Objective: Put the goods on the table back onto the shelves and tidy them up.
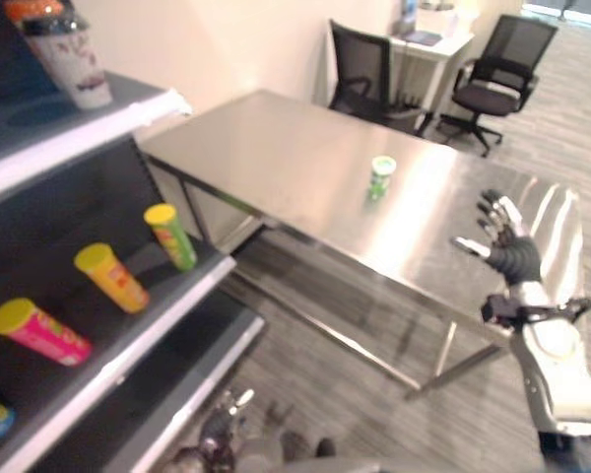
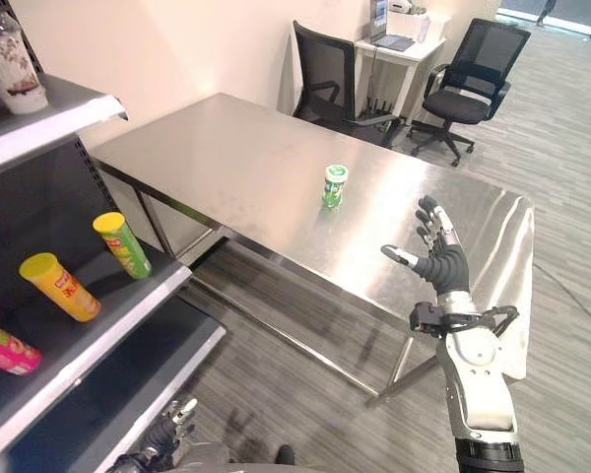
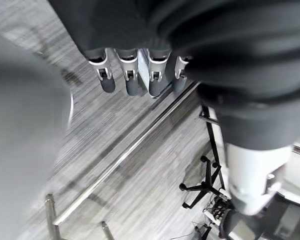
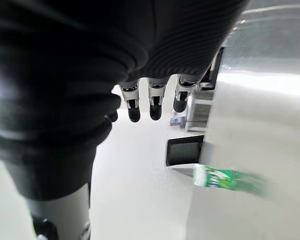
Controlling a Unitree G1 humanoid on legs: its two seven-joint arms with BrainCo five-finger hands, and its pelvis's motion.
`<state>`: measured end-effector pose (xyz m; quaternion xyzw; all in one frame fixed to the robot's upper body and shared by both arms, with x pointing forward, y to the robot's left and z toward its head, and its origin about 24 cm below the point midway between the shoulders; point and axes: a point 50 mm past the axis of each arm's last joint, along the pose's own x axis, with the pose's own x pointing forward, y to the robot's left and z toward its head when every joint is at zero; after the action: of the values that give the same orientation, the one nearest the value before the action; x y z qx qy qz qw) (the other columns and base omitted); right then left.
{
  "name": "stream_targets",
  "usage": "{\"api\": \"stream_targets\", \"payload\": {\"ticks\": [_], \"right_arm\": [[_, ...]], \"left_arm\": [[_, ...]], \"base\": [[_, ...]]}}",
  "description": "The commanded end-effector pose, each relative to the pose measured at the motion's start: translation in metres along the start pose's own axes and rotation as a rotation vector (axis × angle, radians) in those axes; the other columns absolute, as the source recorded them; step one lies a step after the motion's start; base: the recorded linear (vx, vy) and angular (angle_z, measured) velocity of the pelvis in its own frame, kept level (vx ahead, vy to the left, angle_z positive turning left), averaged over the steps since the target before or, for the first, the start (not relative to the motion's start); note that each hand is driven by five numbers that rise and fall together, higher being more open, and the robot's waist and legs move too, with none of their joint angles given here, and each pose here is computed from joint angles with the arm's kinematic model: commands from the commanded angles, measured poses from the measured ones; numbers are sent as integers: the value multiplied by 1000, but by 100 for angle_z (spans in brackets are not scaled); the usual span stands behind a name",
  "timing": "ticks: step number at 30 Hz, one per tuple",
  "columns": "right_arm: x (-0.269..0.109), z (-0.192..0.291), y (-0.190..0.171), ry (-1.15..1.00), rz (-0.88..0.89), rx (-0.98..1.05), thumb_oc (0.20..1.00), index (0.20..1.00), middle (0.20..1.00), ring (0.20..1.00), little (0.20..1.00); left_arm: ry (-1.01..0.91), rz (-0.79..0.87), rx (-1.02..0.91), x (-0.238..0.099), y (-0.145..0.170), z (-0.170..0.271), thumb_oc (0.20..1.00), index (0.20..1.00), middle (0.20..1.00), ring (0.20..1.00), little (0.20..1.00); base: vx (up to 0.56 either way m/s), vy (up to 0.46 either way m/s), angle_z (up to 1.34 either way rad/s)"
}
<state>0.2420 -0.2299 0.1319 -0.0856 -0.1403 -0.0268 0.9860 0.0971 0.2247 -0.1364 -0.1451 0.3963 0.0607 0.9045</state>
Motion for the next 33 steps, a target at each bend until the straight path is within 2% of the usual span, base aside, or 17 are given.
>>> {"api": "stream_targets", "payload": {"ticks": [1, 18, 24, 33], "right_arm": [[6, 33, -7, -169, -34, -21, 1000, 1000, 1000, 1000, 1000], [20, 56, -5, -266, -46, -84, 1000, 1000, 1000, 1000, 1000], [26, 67, -5, -287, -27, -143, 1000, 1000, 1000, 1000, 1000], [40, 59, -26, -198, -77, -221, 1000, 1000, 1000, 1000, 1000]], "left_arm": [[74, -23, -2, -10, -3, -25, 1000, 1000, 1000, 1000, 1000], [10, -9, -63, -9, -7, -21, 1000, 1000, 1000, 1000, 1000], [39, 28, -53, -17, 4, -28, 1000, 1000, 1000, 1000, 1000], [26, 17, -36, -13, 8, -19, 1000, 1000, 1000, 1000, 1000]], "base": [[310, 115, 23], [96, 146, -12], [45, 157, -12], [94, 15, 8]]}}
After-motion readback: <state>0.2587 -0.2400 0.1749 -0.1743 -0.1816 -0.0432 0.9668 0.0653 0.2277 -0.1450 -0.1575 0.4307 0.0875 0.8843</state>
